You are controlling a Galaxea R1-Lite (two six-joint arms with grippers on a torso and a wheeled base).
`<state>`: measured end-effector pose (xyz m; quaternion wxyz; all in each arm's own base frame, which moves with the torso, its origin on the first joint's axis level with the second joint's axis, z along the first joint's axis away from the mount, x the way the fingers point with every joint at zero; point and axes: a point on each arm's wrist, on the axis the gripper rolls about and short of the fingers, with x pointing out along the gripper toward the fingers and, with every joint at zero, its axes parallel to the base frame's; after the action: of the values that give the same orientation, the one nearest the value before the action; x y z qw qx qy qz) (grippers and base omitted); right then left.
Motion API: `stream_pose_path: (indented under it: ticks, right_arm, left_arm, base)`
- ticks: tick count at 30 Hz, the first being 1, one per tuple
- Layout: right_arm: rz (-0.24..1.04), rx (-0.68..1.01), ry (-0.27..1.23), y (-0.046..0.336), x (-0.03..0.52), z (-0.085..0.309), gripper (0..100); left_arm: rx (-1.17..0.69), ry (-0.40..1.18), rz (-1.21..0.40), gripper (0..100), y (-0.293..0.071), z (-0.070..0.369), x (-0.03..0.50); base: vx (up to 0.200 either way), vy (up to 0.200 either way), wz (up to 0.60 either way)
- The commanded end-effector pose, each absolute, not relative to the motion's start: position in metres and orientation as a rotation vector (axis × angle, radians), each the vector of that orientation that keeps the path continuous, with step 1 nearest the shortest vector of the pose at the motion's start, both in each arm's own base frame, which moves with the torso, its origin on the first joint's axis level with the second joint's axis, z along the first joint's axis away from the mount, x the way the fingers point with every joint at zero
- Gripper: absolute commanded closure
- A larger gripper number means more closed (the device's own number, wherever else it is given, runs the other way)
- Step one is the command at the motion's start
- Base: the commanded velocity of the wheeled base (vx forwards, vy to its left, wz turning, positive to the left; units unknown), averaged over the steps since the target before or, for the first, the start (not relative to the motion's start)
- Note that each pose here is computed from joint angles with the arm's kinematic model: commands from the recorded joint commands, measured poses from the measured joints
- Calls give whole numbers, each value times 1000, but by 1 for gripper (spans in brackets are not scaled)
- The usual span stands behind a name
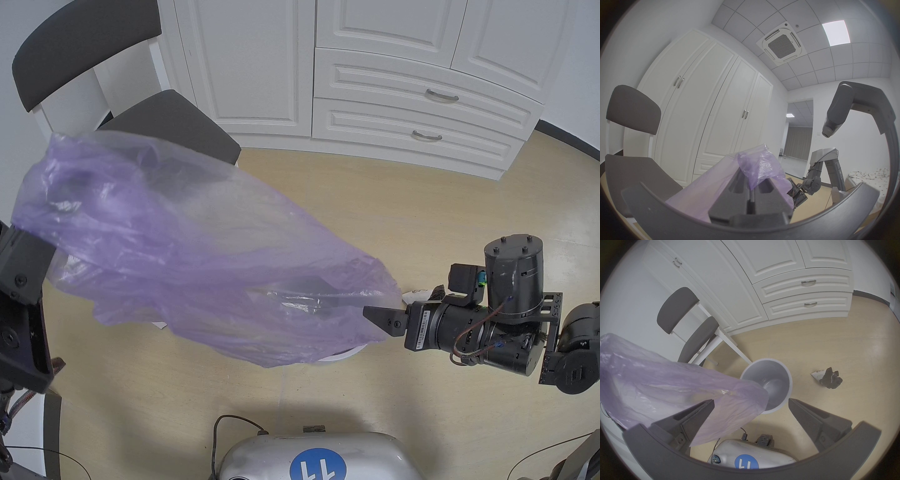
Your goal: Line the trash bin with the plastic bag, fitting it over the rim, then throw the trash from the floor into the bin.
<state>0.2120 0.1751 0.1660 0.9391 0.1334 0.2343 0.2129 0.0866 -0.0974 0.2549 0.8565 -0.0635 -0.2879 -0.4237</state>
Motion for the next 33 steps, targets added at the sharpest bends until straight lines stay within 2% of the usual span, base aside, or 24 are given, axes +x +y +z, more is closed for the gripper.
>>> stream_pose_path:
  ticks: [1, 14, 33]
  right_arm:
    - [432, 263, 502, 179, 214, 159, 0]
    - [482, 311, 413, 199, 226, 126, 0]
    - [457, 257, 488, 202, 232, 100, 0]
  left_arm:
    - [-139, -616, -895, 100, -96, 257, 85]
    - [-142, -611, -896, 100, -97, 257, 85]
    - [-147, -610, -893, 100, -97, 257, 86]
  base:
    - [0, 0, 0]
    - [0, 0, 0]
    - [0, 0, 0]
